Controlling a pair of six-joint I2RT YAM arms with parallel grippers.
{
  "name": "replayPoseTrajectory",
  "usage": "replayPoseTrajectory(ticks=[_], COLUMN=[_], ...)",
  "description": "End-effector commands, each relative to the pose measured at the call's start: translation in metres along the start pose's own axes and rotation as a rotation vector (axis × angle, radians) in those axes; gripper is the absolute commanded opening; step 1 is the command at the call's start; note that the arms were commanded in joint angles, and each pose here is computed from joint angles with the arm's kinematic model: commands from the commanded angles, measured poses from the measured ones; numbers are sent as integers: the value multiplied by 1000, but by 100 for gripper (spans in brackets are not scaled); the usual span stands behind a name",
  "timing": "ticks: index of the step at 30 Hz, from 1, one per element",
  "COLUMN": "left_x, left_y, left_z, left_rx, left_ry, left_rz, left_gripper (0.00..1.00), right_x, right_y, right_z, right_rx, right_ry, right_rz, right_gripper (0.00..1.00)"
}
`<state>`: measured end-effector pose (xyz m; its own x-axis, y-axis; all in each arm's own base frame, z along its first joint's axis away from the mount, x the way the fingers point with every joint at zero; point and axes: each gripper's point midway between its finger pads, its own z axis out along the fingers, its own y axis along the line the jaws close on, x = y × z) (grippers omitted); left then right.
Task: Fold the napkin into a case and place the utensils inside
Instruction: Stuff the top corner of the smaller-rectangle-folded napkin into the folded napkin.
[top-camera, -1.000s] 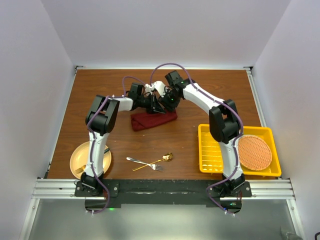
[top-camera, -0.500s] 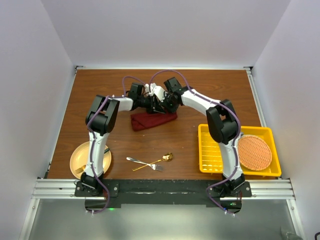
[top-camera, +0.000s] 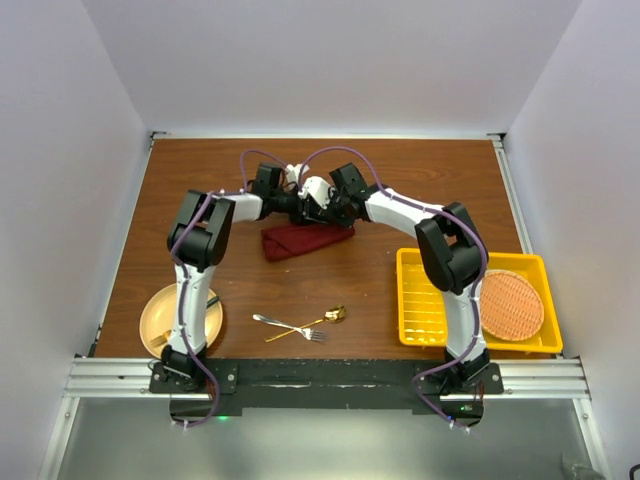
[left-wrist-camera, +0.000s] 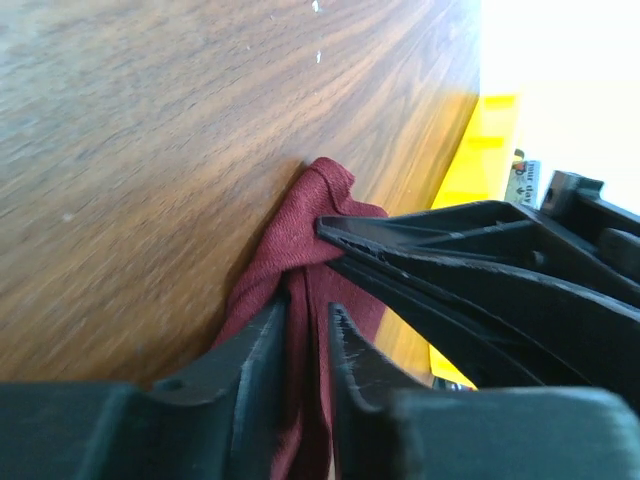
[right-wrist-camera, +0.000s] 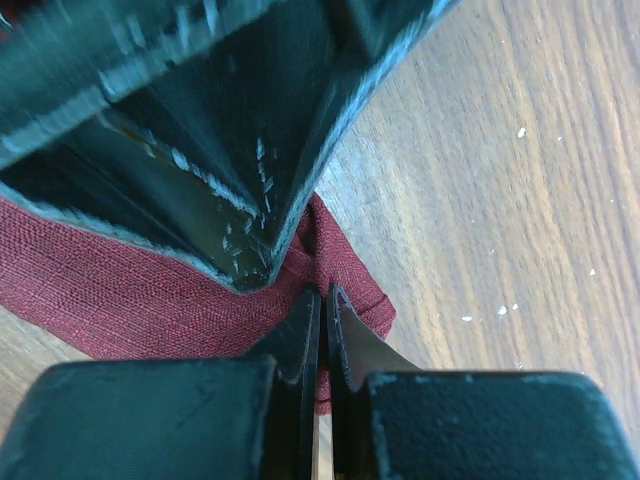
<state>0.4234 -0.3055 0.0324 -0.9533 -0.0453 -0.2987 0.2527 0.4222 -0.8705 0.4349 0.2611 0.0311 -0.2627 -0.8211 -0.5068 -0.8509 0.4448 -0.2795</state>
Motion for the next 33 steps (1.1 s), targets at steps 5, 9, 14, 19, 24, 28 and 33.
replayPoseTrajectory(ticks=[5,9,14,19,24,28,33], left_x=[5,16,26,27,11,4,6], left_y=[12,8,5,3,-10,-17,-26], left_z=[-57,-71,-79,-80,-88,-88,-88], left_rx=[-111,-123,-125,-114,-40,24,74], left_ry=[45,90,121,125,35,16,13], left_rz=[24,77,104,94,94,65,72], left_gripper=[37,40,43,45,49,52,56], right_x=[31,29,28,25,25,26,24], right_y=[0,0,-1,-2,-1,-2,-3], right_z=[9,8,9,8,7,7,6], right_rx=[21,21,22,28,24,27,29], right_ry=[76,72,67,60,57,58,56], right_rz=[-32,-32,-34,-39,-45,-48,-51], right_gripper=[0,0,0,0,0,0,0])
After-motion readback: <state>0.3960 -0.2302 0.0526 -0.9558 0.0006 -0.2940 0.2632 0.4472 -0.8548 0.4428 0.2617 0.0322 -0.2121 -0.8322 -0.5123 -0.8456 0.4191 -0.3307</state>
